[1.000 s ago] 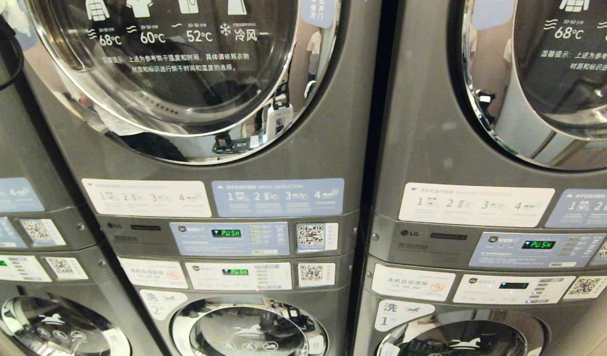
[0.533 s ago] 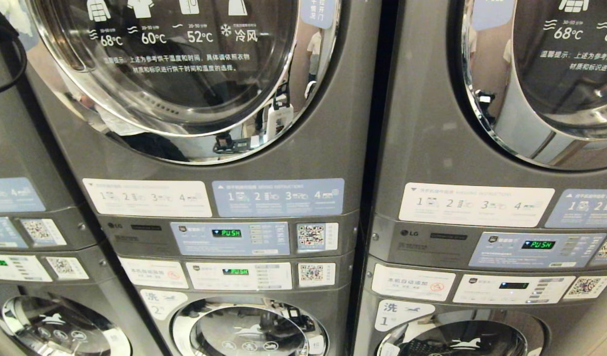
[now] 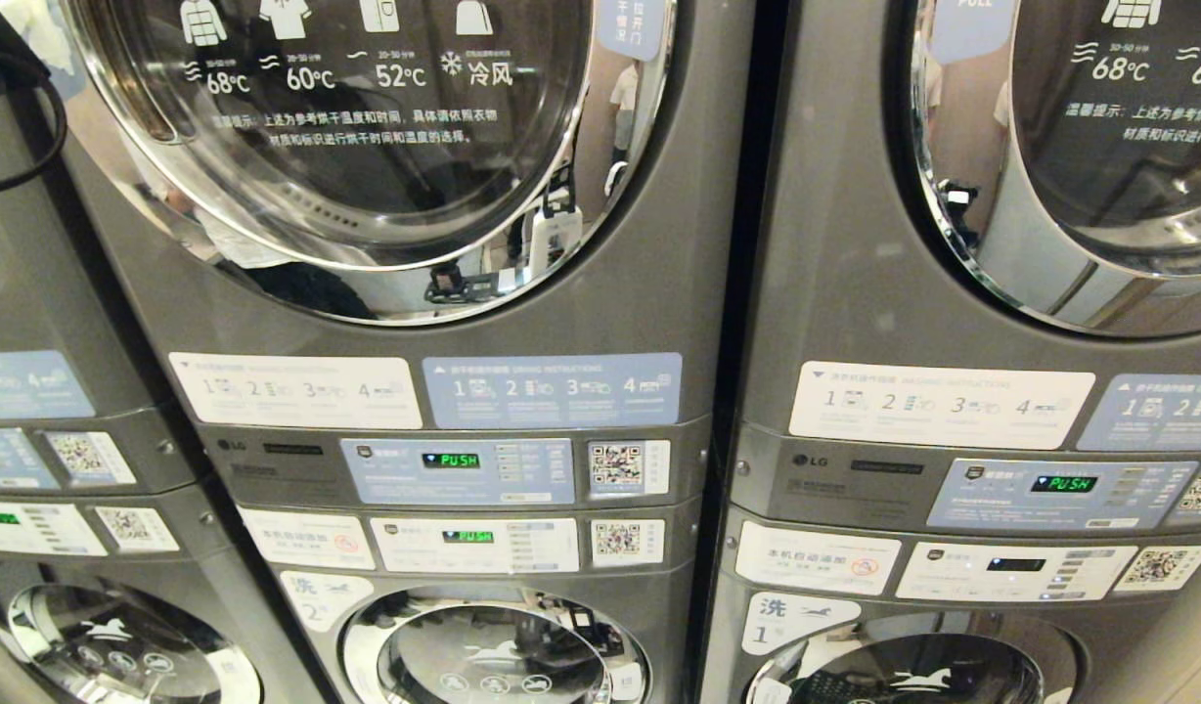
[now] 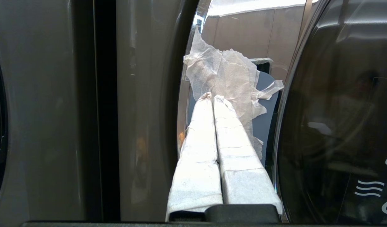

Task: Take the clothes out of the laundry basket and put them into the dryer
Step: Close the dryer

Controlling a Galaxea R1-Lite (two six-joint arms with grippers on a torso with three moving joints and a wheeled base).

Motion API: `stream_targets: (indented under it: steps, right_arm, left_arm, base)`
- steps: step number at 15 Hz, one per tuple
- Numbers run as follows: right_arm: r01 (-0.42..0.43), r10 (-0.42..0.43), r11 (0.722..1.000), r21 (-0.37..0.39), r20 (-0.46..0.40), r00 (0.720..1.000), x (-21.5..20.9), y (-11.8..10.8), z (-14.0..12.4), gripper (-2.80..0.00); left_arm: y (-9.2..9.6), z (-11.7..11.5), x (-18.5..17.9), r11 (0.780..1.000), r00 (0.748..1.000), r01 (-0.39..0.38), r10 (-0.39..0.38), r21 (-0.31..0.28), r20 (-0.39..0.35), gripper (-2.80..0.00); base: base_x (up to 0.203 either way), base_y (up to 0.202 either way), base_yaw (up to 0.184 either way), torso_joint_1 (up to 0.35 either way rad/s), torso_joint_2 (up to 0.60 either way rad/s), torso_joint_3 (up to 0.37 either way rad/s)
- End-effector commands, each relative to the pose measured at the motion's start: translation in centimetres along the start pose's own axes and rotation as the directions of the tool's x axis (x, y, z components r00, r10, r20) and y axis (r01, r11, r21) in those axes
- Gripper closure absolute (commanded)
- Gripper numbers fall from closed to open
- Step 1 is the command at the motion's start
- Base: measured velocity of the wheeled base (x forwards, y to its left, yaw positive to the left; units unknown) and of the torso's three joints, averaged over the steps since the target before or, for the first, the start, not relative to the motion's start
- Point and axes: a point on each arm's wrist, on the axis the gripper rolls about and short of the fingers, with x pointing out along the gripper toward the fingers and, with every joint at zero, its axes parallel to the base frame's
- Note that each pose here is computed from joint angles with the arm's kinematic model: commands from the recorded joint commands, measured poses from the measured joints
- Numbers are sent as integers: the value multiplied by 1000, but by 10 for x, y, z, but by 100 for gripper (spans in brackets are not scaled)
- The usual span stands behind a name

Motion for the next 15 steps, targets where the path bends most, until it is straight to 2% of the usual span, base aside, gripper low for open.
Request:
stream_targets:
  steps: [1, 15]
  right_arm:
    - [0, 0, 1000, -1, 0, 1000, 0, 0, 0, 0]
    - [3, -3, 1000, 1, 0, 1000, 0, 0, 0, 0]
  left_arm:
    - [0, -9, 3, 1000, 1000, 6, -6, -5, -17, 0]
    - [-12, -32, 16, 999, 998, 38, -39, -13, -46, 0]
  base:
    - [0, 0, 0, 0, 0, 0]
    - [0, 0, 0, 0, 0, 0]
